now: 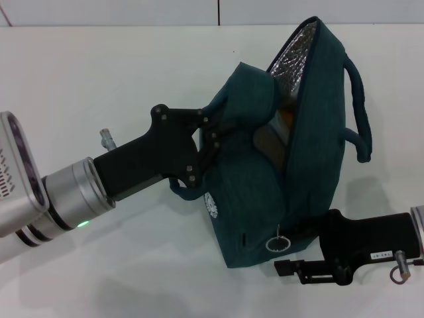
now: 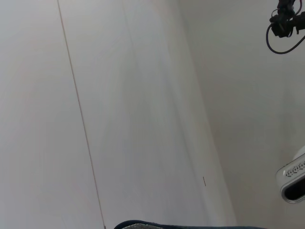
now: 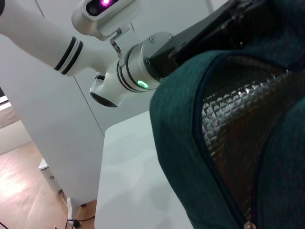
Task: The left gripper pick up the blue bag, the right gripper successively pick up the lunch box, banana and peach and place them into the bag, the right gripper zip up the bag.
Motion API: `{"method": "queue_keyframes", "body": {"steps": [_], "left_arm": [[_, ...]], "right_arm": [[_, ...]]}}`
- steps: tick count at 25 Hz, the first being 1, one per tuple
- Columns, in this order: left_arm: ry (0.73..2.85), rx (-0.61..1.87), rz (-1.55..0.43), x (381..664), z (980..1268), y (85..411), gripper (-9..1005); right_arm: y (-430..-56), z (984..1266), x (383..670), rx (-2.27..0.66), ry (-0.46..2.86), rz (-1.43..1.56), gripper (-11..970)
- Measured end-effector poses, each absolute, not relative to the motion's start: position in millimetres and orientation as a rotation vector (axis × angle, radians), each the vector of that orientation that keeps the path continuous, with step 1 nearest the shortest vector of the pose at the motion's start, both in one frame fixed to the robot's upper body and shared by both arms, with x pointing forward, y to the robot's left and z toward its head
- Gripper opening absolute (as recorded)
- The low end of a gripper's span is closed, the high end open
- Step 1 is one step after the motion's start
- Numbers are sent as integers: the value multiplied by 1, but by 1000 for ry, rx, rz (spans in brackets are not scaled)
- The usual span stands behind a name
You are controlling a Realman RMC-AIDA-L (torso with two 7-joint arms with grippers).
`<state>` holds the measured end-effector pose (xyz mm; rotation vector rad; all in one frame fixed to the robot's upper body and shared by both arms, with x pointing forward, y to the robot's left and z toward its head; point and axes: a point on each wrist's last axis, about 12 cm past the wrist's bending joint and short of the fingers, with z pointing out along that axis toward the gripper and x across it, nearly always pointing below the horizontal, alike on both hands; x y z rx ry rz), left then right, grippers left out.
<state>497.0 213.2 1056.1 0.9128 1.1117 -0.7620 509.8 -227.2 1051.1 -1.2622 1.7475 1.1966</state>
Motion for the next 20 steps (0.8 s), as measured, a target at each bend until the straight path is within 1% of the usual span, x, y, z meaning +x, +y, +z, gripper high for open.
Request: {"method": "queue_keyframes", "body": {"steps": [13,20], "left_arm": [[1108,915,-759,499,1057,212,45],[1106,912,-755,499,1057,213,45]], "right_arm": [[-218,1050,517,-1249,1809,1218,405],[-218,1052,520,-1273,1781,1192,206]]}}
